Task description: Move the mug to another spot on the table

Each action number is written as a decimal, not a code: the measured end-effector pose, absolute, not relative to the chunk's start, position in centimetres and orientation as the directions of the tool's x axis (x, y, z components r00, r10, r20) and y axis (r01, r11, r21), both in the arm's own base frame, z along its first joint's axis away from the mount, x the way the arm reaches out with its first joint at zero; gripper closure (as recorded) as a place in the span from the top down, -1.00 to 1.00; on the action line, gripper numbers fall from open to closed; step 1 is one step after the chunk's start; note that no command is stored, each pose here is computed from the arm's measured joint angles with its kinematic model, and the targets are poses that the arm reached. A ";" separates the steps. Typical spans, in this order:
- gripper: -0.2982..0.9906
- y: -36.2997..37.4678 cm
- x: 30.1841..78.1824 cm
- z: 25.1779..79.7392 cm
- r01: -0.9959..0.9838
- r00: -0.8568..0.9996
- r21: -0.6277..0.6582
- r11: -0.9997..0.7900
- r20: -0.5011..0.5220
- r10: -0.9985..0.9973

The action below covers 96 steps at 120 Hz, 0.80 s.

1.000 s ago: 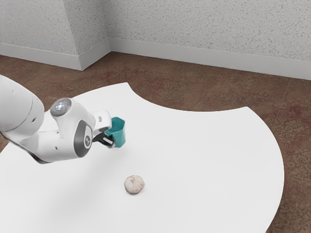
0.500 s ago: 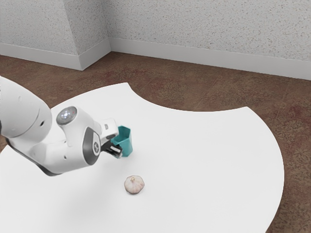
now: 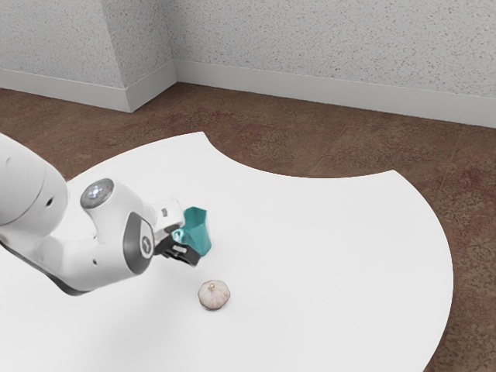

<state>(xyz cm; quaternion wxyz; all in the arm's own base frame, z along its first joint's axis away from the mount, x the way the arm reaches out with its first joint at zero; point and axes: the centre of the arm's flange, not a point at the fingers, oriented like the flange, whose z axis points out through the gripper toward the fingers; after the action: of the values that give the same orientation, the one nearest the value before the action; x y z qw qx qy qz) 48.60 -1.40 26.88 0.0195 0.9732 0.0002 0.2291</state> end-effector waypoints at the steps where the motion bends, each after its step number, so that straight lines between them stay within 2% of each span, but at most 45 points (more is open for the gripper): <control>1: 0.39 -1.4 48.4 26.9 -0.007 0.895 0.042 -0.999 0.445 0.012; 21: 0.46 -2.8 45.3 28.7 0.015 0.898 0.152 -0.988 0.432 0.080; 29: 0.47 -3.8 45.5 30.9 -0.073 0.901 0.167 -0.983 0.434 0.007; 40: 0.49 -1.8 46.6 37.4 -0.193 0.884 0.118 -0.974 0.453 -0.120; 56: 0.50 -1.6 50.4 48.1 -0.274 0.882 0.005 -0.962 0.399 -0.249; 69: 0.51 -0.7 52.7 54.8 -0.233 0.909 -0.051 -0.971 0.343 -0.236; 82: 0.51 1.8 55.8 60.4 -0.112 0.945 -0.082 -0.990 0.299 -0.132; 96: 0.52 3.1 58.4 63.7 -0.022 0.969 -0.083 -0.996 0.243 -0.042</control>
<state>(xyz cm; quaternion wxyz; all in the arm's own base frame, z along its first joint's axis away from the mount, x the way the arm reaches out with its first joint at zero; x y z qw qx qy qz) 58.37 3.11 63.72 -0.0397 0.9915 -0.0163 0.1231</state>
